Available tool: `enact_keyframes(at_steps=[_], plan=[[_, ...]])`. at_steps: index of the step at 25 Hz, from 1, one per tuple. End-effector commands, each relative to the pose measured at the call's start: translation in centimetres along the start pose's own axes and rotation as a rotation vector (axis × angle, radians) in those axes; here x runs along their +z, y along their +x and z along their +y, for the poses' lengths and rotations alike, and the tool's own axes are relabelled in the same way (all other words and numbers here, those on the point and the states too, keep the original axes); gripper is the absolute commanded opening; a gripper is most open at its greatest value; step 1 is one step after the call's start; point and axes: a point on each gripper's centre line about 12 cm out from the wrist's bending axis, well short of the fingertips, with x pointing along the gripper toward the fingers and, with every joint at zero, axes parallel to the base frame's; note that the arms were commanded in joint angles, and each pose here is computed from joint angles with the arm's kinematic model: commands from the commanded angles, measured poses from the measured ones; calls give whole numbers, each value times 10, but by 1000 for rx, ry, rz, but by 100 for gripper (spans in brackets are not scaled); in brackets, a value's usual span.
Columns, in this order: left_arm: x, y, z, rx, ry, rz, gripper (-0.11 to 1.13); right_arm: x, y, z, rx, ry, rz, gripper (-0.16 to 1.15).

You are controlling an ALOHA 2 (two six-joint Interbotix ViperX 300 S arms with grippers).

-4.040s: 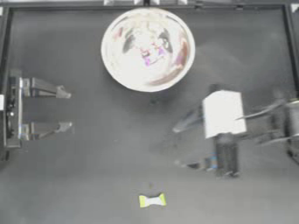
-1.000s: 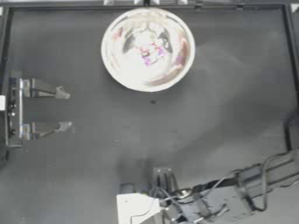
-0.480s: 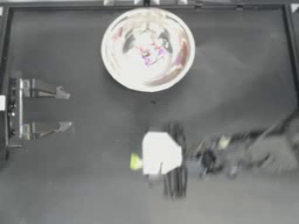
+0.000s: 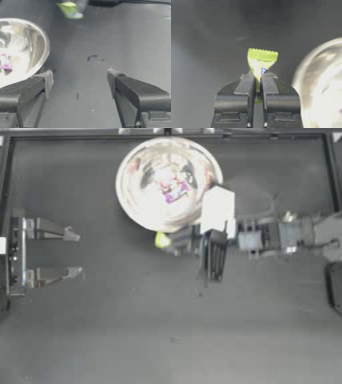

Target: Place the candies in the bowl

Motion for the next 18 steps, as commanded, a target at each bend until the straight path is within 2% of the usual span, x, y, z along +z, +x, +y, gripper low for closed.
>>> enact_keyframes(at_steps=[1,6,9,12,15,18], plan=[[8,2,0,3,-4,-21,96,16,-8,-37,-62,9,-78,36],[8,2,0,4,-7,-21,96,5,-1,-92,-146,47,-97,36],[9,2,1,7,-5,-25,96,-7,12,-116,-160,79,-105,36],[9,2,1,6,-22,-25,96,-20,28,-129,-156,103,-102,37],[8,3,1,6,-26,-23,96,-25,43,-134,-149,102,-90,39],[8,3,1,6,-26,-20,96,-27,53,-137,-148,103,-82,50]])
